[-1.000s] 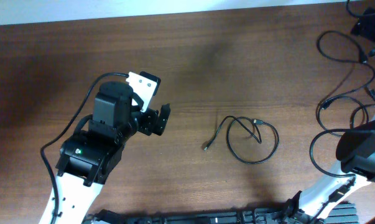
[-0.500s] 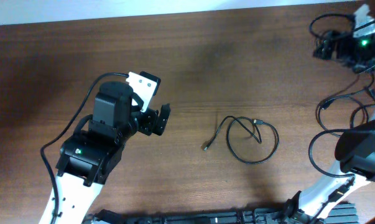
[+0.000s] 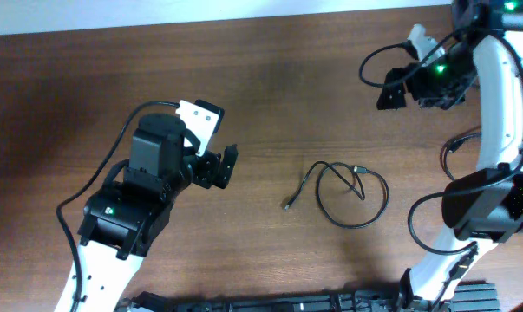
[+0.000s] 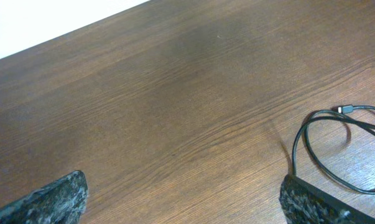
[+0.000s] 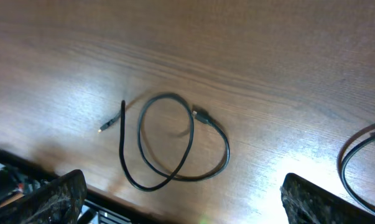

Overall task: Untangle cables
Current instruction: 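Lower the right gripper onto the last black cable and grasp it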

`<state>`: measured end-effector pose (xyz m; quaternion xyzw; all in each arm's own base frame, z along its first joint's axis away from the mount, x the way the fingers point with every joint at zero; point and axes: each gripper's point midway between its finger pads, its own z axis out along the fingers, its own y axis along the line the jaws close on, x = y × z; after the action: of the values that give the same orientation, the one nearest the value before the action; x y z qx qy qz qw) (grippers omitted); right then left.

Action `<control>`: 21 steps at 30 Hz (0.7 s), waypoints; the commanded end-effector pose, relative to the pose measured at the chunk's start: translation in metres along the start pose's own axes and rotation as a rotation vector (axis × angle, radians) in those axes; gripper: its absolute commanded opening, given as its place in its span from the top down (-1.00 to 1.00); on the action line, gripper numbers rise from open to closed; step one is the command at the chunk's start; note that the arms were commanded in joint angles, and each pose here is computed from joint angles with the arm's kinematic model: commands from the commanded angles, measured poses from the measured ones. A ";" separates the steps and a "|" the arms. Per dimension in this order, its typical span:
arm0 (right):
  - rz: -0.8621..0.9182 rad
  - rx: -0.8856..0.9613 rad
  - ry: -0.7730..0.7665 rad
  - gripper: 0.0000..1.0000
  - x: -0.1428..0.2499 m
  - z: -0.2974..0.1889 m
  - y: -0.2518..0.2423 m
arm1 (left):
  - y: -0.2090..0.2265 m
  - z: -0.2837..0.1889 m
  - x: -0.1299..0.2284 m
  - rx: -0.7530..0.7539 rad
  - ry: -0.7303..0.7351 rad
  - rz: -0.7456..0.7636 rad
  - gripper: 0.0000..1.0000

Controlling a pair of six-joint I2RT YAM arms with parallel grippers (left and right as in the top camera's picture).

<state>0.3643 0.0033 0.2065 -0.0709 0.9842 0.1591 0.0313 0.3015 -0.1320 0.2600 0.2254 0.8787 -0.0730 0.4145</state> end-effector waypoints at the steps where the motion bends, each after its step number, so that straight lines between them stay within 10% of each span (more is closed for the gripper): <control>1: 0.026 0.051 0.112 -0.99 0.016 0.022 0.001 | 0.000 -0.004 -0.006 0.005 -0.019 0.013 -0.98; 21: -0.157 0.043 0.200 -0.98 0.074 0.063 0.069 | 0.000 -0.004 -0.006 0.005 -0.019 0.013 -0.98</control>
<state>0.2939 0.0800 0.1596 -0.1662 0.9752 0.1325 -0.0624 0.3015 -0.1320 0.2600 0.2254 0.8787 -0.0730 0.4145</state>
